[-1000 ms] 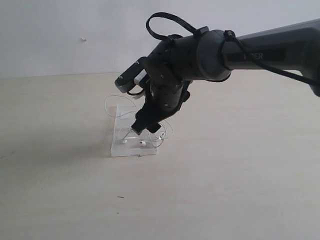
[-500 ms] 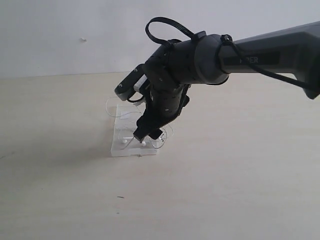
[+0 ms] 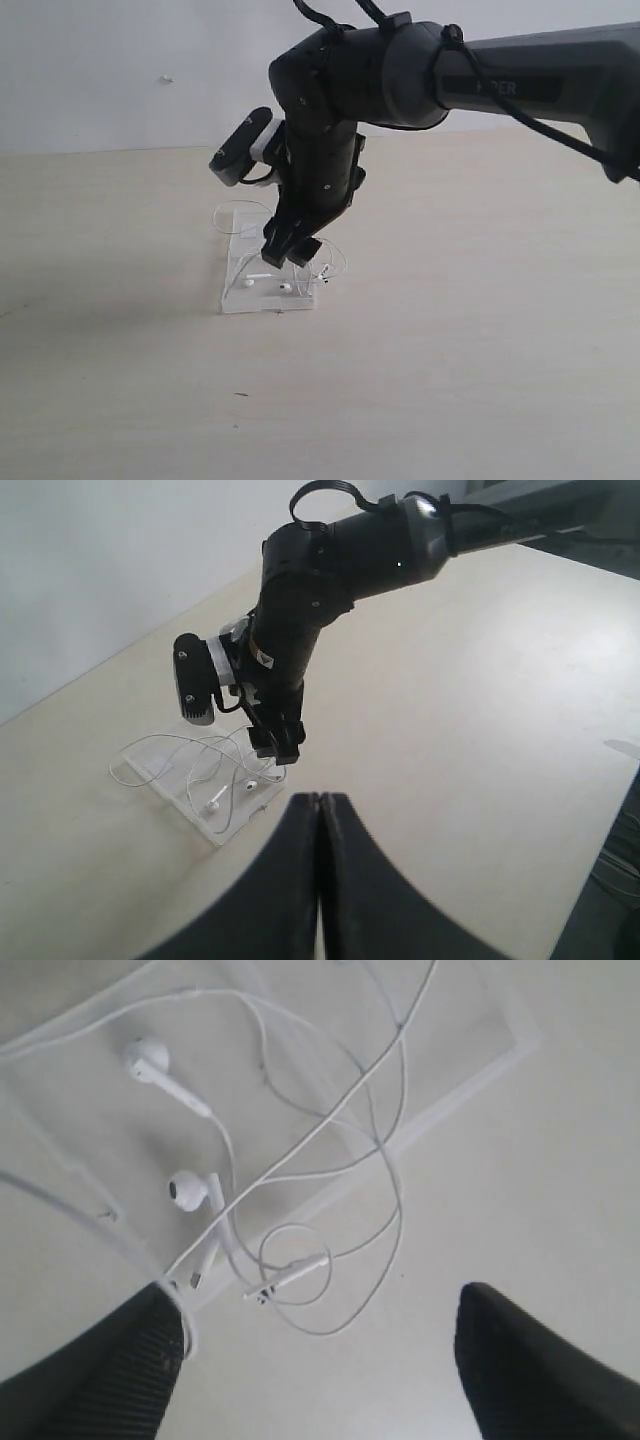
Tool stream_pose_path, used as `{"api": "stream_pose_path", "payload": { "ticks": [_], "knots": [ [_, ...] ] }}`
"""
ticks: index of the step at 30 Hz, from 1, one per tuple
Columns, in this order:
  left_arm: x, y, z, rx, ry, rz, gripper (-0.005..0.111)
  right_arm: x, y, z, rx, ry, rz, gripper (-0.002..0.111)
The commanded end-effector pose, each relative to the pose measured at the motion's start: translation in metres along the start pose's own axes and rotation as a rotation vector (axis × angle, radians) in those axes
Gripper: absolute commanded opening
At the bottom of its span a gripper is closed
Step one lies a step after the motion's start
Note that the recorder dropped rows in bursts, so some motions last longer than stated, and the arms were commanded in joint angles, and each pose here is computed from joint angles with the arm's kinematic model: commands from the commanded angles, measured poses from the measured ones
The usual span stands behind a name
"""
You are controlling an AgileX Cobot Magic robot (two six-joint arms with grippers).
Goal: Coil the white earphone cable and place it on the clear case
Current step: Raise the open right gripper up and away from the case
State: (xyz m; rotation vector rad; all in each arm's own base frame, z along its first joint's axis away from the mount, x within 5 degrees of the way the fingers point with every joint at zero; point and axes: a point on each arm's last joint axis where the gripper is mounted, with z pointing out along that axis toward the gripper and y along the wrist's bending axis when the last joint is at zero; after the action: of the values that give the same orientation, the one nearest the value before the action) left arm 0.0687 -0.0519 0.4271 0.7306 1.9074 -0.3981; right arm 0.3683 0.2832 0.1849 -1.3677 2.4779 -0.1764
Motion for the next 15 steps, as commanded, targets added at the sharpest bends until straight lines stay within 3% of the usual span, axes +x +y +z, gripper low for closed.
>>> {"api": "stream_pose_path", "payload": {
  "ticks": [1, 15],
  "knots": [
    [0.000, -0.002, -0.001, 0.007, -0.018, -0.004, 0.000, 0.000, 0.002, 0.005, -0.050, 0.055, -0.061, 0.072],
    [0.000, -0.002, -0.001, 0.013, -0.009, -0.004, 0.000, -0.023, -0.003, -0.008, -0.082, -0.034, -0.028, 0.071]
  ]
}}
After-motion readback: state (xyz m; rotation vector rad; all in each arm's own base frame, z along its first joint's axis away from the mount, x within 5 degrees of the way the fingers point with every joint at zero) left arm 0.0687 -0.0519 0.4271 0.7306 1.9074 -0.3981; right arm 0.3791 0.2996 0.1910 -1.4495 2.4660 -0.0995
